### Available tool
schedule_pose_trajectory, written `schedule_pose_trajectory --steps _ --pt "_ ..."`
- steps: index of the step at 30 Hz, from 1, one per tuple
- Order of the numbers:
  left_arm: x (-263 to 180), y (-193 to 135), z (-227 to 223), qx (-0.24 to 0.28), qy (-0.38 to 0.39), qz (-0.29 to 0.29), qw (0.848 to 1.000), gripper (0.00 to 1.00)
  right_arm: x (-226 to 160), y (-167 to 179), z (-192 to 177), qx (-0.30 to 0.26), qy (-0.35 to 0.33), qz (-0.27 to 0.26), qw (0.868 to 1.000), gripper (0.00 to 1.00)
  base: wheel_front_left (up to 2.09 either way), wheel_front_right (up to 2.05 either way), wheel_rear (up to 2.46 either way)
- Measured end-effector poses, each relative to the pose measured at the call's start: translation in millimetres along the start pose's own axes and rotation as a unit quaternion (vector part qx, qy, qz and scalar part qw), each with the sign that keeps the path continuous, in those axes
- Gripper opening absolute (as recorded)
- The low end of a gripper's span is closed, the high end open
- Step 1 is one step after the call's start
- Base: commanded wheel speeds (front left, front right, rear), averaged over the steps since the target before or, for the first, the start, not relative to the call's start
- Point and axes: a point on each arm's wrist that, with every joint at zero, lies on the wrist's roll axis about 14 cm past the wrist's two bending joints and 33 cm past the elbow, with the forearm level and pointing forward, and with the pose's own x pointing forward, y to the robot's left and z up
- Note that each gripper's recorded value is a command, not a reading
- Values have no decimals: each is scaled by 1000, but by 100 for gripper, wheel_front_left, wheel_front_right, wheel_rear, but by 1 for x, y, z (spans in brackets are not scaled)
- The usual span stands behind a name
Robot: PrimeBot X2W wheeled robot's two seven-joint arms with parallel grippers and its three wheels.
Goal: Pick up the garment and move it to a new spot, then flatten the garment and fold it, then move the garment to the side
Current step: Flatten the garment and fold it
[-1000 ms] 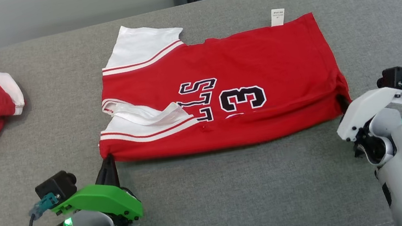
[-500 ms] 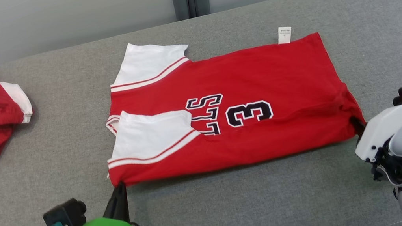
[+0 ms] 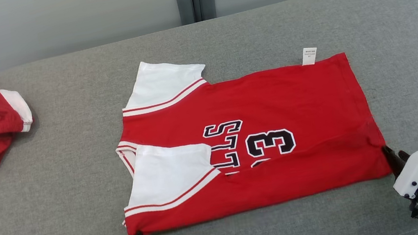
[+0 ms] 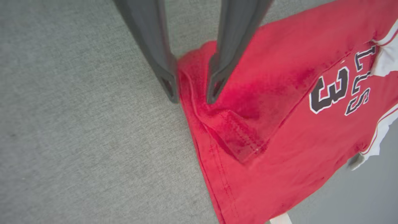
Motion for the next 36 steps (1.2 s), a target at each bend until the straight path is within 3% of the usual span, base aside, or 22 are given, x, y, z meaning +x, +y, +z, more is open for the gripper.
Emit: schedule_pose_trajectory --steps 8,18,25,28,36 --pt "8 2 23 59 -14 -9 998 100 -6 -3 6 12 -26 1 1000 100 0 0 0" --pt "73 -50 162 234 -88 -85 964 100 3 35 61 -29 -94 45 994 100 0 0 0" --pt "140 -69 221 291 -64 -82 951 100 29 71 92 -76 -110 80 988 100 0 0 0" --pt "171 -68 226 297 -42 -74 951 100 41 76 98 -90 -112 83 986 100 0 0 0" --pt "245 -57 164 293 68 -93 949 100 70 57 90 -99 -94 59 989 100 0 0 0"
